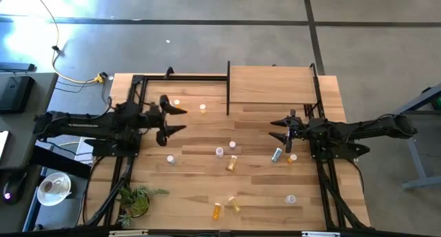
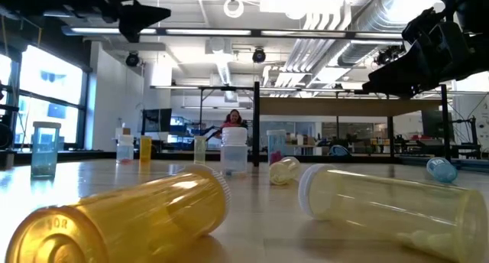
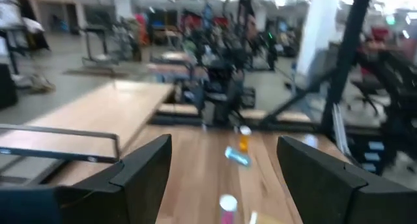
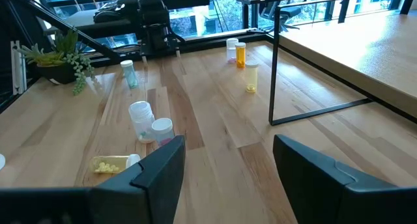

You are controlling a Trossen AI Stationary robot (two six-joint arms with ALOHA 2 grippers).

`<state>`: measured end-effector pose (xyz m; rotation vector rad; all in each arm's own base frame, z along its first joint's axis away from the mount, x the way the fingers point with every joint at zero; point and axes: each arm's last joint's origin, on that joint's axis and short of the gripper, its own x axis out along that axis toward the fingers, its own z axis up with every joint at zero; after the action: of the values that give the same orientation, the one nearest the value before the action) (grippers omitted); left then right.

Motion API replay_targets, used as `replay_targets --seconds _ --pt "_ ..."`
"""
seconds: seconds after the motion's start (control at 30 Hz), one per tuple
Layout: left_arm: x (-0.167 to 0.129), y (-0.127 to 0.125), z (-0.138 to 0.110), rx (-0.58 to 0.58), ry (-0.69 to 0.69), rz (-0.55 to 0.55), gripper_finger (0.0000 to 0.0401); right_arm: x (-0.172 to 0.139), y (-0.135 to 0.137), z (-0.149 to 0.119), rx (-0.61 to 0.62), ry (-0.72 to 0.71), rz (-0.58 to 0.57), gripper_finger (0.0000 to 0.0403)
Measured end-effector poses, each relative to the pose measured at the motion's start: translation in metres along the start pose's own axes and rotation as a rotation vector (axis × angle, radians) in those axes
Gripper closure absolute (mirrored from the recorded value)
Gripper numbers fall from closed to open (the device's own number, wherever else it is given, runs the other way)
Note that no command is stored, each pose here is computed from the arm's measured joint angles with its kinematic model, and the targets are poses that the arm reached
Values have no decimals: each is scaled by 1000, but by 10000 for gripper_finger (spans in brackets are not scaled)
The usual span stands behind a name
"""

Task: Pick and place medicine bottles onto shelf by color
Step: Put the middle transparent pill bottle on the shelf

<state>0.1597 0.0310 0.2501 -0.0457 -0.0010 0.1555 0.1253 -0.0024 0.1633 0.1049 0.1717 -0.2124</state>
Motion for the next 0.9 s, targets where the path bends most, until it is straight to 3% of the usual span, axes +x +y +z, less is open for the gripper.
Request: replay_targets --seconds 0.33,0.9 --pt "37 -23 -21 57 183 -94 132 0 0 0 0 0 0 179" --pt "72 -62 -70 142 283 -112 133 0 0 0 0 0 0 179"
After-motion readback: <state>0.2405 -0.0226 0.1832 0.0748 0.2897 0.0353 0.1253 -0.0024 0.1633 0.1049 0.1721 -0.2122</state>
